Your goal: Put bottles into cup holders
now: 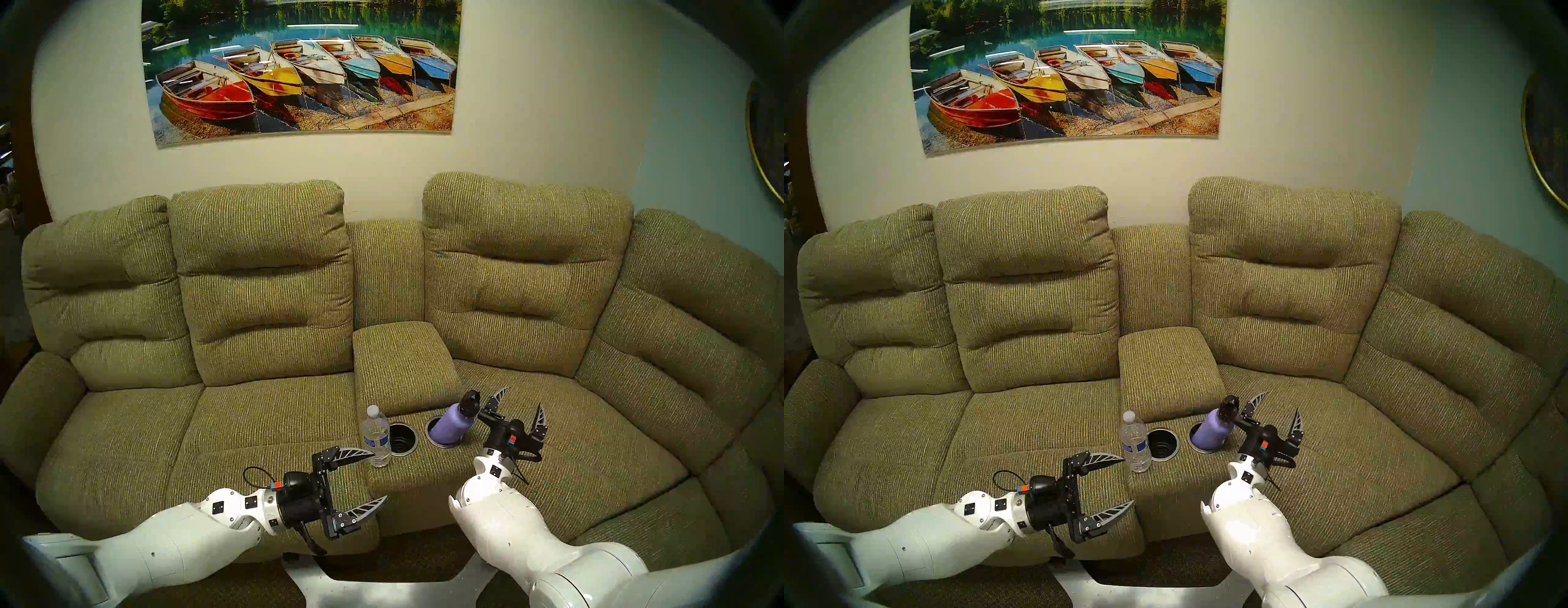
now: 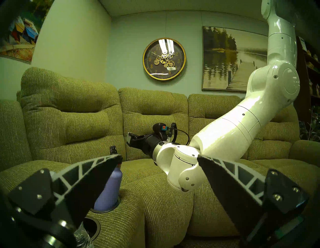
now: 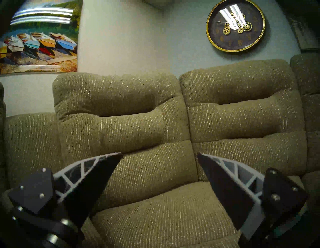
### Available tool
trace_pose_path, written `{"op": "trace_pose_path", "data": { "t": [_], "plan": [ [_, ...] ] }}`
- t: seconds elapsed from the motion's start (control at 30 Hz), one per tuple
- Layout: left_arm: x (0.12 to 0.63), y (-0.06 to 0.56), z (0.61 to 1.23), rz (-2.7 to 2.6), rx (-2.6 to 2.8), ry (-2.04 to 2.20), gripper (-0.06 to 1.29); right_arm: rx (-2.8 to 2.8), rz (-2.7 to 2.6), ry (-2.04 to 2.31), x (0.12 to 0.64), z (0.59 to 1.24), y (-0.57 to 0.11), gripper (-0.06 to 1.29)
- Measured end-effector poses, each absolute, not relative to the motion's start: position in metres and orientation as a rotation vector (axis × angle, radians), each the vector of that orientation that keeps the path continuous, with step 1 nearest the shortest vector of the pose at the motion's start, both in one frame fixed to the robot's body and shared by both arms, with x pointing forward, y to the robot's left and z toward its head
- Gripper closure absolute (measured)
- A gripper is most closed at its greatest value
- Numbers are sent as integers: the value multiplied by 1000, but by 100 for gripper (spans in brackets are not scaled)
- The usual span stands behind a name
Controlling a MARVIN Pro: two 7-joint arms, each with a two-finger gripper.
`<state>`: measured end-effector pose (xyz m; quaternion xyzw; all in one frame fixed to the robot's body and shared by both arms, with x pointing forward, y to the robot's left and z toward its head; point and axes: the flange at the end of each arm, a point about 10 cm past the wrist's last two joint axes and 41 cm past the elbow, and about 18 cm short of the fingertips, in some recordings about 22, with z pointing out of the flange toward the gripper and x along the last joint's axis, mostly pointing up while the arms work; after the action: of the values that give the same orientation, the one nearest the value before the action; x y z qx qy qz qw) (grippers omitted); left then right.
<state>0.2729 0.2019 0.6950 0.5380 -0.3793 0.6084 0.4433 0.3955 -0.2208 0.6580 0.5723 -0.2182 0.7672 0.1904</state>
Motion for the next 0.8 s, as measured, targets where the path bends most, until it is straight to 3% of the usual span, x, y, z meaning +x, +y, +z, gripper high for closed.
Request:
{"op": "trace_pose_path", "data": {
  "t": [0.8],
  "plan": [
    [309,254,683,1573,1474,-958,0,1548,2148,-728,350,658,-249,2]
  ]
}}
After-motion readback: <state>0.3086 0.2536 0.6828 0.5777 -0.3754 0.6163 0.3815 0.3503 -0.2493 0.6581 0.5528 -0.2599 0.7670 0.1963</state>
